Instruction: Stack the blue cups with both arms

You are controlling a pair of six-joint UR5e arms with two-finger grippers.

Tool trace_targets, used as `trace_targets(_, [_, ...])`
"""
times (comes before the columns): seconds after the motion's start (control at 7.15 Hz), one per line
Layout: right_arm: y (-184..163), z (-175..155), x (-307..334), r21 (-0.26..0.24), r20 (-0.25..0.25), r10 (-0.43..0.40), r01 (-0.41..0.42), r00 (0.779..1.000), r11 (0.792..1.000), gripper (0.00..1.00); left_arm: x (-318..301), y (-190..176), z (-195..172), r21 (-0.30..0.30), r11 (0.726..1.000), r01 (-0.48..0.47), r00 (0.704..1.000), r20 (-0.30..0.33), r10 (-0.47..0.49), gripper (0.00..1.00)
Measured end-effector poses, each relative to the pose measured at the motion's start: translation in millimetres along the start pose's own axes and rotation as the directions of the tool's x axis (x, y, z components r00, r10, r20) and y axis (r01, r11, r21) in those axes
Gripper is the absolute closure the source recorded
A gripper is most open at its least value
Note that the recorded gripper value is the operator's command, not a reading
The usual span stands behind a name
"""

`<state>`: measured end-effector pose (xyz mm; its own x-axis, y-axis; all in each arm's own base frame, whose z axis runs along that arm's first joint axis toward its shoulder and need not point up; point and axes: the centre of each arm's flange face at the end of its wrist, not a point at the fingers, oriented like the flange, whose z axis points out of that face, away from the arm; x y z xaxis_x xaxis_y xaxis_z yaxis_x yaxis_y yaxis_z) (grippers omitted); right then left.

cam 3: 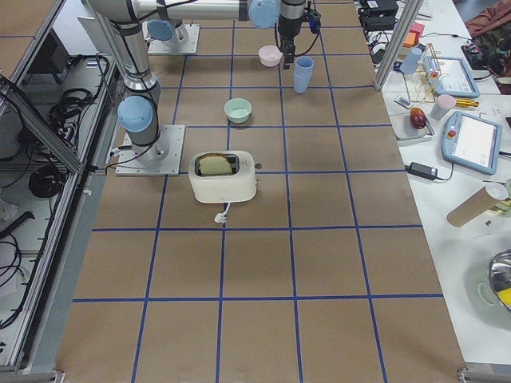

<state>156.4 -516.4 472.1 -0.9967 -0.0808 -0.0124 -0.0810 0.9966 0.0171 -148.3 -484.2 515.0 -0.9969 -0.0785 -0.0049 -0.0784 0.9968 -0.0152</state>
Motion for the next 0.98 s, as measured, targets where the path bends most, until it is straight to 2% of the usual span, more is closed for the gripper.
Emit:
trace_targets(0.28, [20.5, -5.0, 5.5, 0.006, -0.029, 0.002, -0.002, 1.0, 1.0, 0.0, 0.0, 0.4, -0.4, 0.001, 1.0, 0.0, 1.0, 0.001, 0.0, 0.0])
trace_targets(0.98, [23.3, -3.9, 7.2, -0.003, -0.034, 0.006, -0.006, 0.999, 1.0, 0.0, -0.1, 0.6, -0.4, 0.001, 1.0, 0.001, 1.0, 0.001, -0.001, 0.0])
